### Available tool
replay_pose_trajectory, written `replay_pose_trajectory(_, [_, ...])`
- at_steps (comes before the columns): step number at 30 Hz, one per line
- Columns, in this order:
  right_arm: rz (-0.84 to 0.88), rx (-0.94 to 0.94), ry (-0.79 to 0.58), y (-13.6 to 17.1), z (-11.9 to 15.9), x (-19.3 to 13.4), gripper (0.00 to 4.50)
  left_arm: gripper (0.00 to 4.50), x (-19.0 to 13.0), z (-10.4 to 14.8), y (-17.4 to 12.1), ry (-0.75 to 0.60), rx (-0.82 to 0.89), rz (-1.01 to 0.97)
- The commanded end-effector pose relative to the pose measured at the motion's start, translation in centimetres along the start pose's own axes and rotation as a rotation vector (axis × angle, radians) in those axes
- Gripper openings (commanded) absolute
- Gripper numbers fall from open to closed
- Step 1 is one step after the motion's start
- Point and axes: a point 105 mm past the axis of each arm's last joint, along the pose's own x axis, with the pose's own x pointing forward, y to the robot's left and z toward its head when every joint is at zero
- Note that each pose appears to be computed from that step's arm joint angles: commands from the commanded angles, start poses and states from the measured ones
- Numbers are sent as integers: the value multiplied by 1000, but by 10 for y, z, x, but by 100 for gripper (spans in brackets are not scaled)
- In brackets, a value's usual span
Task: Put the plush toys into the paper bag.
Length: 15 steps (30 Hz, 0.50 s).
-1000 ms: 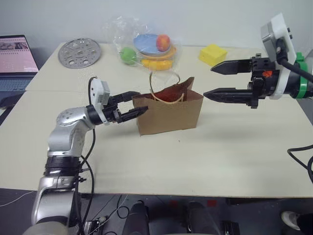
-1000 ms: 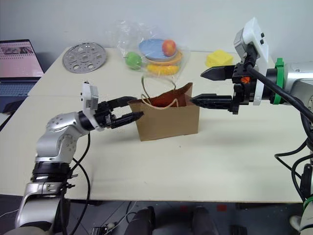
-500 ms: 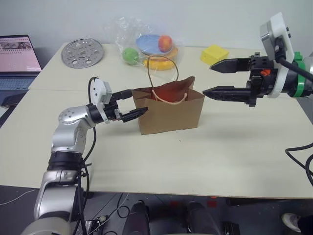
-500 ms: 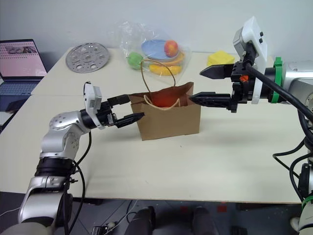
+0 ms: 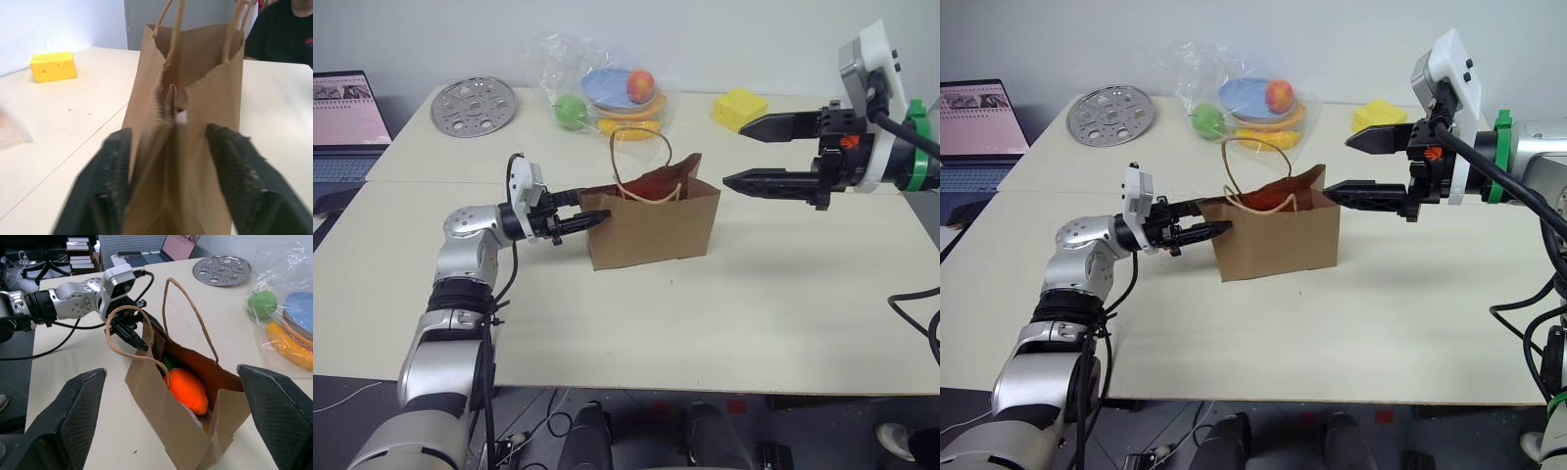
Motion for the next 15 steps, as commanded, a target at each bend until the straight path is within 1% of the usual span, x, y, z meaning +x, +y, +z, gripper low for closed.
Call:
replay_pose_trajectory(1, [-24,-46,-24,-1,11,-9,450,109,0,10,0,-16,30,-27])
replay_pose_trajectory(4, [-28,-44,-20,-2,11,-10,450,15,-1,8,-3,4,-1,-62])
replay_pose_trajectory(5, [-30,-45,-18,-3,11,-10,450,4,-1,10,-2,4,-16,-68])
replay_pose_trajectory(8, [-65,-69,-2,-14,13,-18,450,4,2,26,2,-1,-56,-115])
replay_pose_trajectory(10, [-89,-91,7,-22,20,-26,450,4,3,40,2,-9,-66,-172])
replay_pose_trajectory(12, [-76,-99,14,-23,27,-36,450,4,3,52,1,-3,-76,-220])
replay_pose_trajectory(15, [-14,-91,51,-14,31,-48,450,4,3,69,-1,-7,-78,-261])
